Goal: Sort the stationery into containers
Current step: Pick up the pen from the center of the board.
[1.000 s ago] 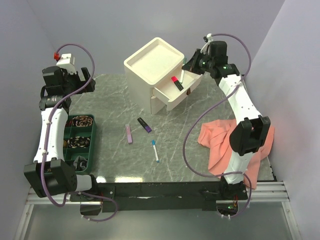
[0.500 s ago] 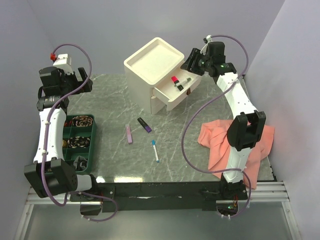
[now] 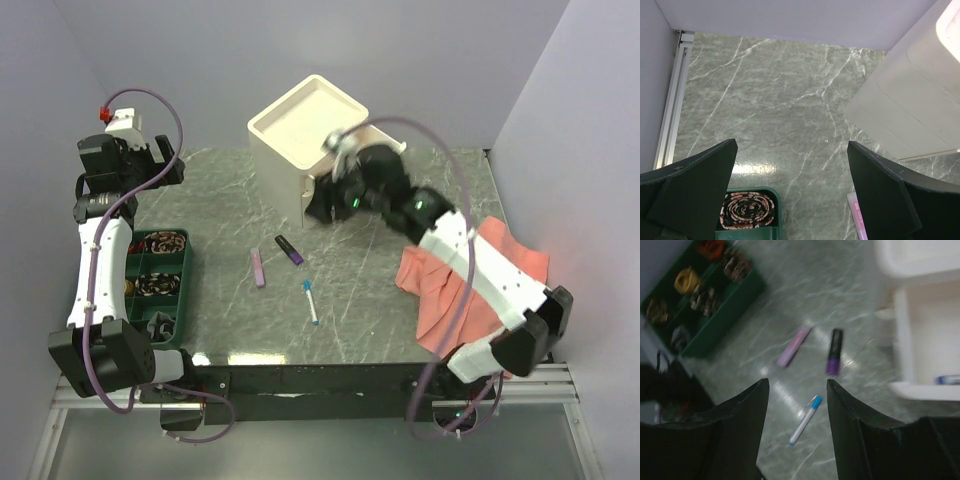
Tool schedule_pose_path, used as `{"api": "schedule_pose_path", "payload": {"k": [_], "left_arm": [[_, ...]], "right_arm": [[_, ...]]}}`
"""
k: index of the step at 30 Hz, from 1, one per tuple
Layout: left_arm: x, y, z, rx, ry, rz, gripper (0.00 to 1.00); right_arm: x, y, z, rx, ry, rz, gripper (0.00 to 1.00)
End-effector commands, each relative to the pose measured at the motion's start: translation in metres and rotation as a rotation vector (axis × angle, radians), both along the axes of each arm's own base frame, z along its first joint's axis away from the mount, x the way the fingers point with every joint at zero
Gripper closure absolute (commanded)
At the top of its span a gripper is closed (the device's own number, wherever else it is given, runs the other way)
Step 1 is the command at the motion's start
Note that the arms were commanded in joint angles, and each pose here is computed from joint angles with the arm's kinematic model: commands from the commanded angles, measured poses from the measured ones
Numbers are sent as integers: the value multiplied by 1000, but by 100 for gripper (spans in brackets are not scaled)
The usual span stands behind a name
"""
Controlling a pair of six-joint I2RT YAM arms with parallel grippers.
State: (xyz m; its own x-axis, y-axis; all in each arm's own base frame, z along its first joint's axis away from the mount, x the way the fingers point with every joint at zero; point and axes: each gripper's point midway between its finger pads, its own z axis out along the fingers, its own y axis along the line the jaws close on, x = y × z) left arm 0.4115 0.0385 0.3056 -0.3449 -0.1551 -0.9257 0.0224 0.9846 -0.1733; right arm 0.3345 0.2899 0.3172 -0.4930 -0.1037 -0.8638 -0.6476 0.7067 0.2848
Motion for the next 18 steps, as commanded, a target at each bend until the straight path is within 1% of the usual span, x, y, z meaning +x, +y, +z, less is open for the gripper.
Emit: {"api": "schedule_pose_path", "payload": {"k": [1,2,4,10,13,15,18], "left_arm": [[-11,2,22,5,-69,30,1],[-13,2,21,4,-64,35,0],[-21,4,20,7,-67,52,1],[-35,9,6,5,-38,103,0],[-38,6,2,-16,-32,101,0],[-39,3,0,-33,-33,93,0],[-39,0,-2,-46,-35,84,0]], "right_arm": [[-51,8,-58,-180,-3,68,44],[-58,8,-73,-206,13,77,45],[-69,14,-86,-231,26,103,48],[-97,29,-143,-321,188,144,48],[-103,34,-171,-353,288,109,47],[-103,32,-185,-367,341,47,46],[-103,25,-220,-435,432,-34,43]]}}
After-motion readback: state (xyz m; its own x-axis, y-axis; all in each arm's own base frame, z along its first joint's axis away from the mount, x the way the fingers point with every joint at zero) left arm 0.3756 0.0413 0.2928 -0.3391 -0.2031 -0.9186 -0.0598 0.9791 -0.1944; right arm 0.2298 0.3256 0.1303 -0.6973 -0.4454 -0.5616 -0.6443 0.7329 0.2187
